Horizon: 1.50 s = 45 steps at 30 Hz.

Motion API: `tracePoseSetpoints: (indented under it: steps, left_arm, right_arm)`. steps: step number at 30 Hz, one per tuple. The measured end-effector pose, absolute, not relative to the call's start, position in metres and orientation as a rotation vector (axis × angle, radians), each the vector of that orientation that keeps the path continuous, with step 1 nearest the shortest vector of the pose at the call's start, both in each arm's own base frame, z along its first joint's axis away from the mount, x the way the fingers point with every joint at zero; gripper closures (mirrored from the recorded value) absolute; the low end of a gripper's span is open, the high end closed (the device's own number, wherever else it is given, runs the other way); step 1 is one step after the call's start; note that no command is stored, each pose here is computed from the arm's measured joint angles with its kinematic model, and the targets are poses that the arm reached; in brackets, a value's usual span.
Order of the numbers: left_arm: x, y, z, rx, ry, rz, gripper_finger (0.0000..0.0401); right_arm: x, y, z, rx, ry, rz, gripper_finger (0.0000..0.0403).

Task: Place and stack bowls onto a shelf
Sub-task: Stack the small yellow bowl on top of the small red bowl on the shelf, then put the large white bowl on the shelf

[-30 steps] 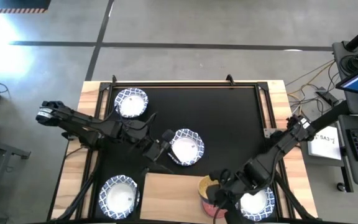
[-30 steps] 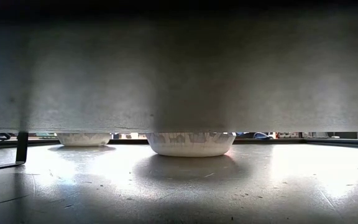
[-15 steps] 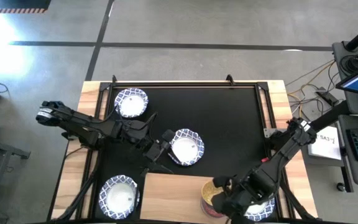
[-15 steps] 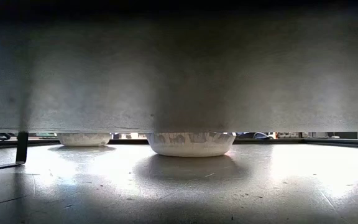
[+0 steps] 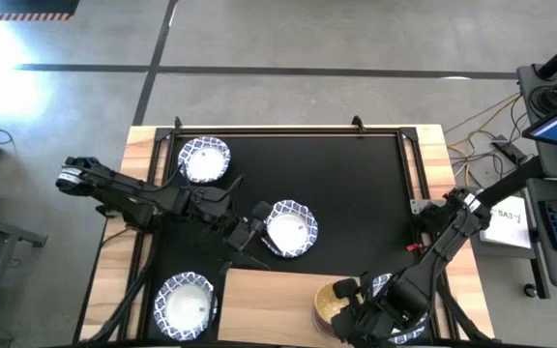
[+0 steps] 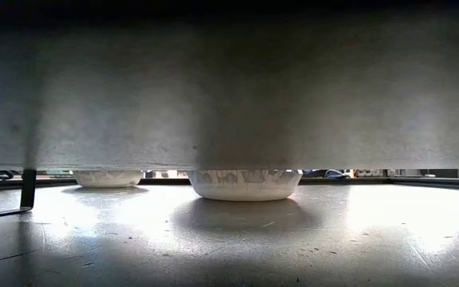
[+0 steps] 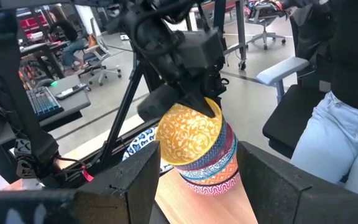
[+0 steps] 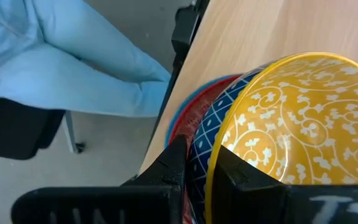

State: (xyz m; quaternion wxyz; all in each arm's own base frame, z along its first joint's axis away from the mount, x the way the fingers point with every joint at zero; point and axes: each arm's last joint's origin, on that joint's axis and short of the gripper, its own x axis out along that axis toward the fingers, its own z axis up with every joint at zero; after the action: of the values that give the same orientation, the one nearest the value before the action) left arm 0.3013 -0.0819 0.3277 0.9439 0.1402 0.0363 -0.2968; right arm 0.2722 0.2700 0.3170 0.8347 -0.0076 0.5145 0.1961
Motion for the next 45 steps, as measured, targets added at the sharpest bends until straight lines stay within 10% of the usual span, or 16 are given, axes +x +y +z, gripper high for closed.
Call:
tracePoseSetpoints:
  steps: [13, 32, 45]
  left_arm:
    - [0.301, -0.082, 0.328, 0.286, 0.072, -0.599, 0.0207]
    - [0.297, -0.081, 0.315, 0.148, 0.265, -0.599, 0.0207]
    - [0.272, -0.059, 0.3, 0.052, 0.627, -0.064, 0.0207]
  right_arm:
    - [0.274, 0.275, 0.308, -0.048, 1.118, 0.408, 0.0326]
    - [0.26, 0.259, 0.393, -0.005, 0.985, 0.445, 0.0268]
    - [0.251, 0.233, 0.399, -0.195, 1.034, 0.183, 0.0277]
